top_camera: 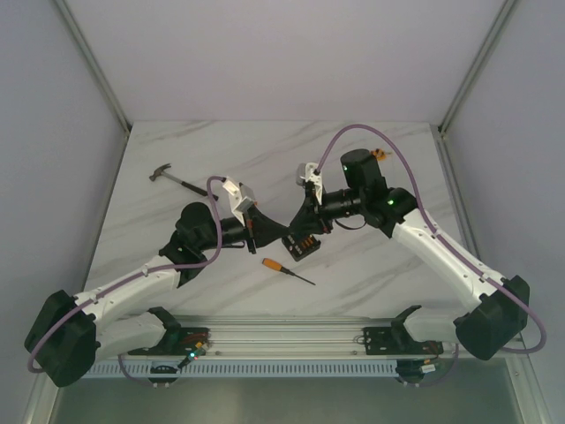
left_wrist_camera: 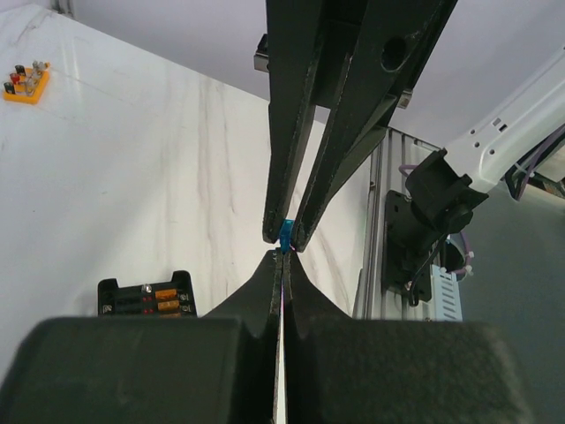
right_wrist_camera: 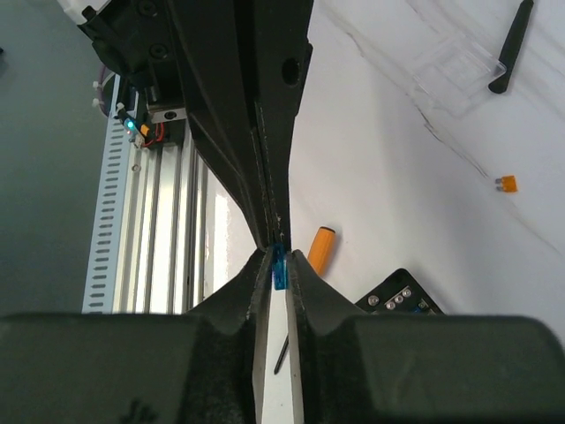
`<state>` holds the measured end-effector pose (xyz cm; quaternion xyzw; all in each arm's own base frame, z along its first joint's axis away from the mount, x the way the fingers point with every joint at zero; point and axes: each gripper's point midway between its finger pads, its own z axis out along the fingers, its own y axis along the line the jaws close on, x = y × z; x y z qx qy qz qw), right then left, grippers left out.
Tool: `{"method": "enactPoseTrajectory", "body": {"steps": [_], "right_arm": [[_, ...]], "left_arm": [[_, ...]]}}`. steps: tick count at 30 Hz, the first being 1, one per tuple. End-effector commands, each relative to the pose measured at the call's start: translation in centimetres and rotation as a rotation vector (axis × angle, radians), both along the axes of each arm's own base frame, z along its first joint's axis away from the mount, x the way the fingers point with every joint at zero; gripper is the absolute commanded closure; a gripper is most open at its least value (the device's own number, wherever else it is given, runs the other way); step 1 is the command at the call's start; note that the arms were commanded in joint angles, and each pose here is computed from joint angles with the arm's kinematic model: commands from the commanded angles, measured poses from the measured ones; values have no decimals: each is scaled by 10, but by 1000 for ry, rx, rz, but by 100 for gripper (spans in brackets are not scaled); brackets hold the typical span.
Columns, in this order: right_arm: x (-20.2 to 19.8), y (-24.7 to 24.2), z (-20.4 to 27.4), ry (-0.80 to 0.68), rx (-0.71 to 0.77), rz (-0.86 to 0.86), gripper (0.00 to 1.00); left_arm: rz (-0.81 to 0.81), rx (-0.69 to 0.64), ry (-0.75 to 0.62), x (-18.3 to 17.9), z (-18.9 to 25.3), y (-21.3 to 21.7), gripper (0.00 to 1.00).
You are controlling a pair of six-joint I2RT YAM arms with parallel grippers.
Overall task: Snap on the fuse box
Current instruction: Pick up the fuse from the center of the board.
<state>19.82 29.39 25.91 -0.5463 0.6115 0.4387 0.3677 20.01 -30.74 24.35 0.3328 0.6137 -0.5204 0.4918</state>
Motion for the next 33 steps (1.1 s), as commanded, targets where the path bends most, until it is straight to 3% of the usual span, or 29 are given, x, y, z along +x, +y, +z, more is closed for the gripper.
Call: {"method": "enactPoseTrajectory", "body": {"steps": [1, 8, 14, 17, 26, 33], "right_arm": [[-5, 0, 11, -16, 24, 39, 85], [-1, 0, 5, -12, 7, 25, 100], [32, -4, -17, 7, -86, -151, 100], [53, -8, -33, 31, -143, -281, 100], [99, -28, -93, 26, -312, -640, 100], [111, -30, -131, 8, -398, -762, 100]], "left_arm": [[-30, -35, -55, -6, 12, -1, 100], [-2, -43, -35, -1, 12, -1, 100], [223, -17, 94, 32, -9, 12, 68], [374, 6, 202, 51, -27, 24, 60], [676, 90, 527, 80, -97, 47, 49], [688, 132, 697, 90, -133, 30, 46]]}}
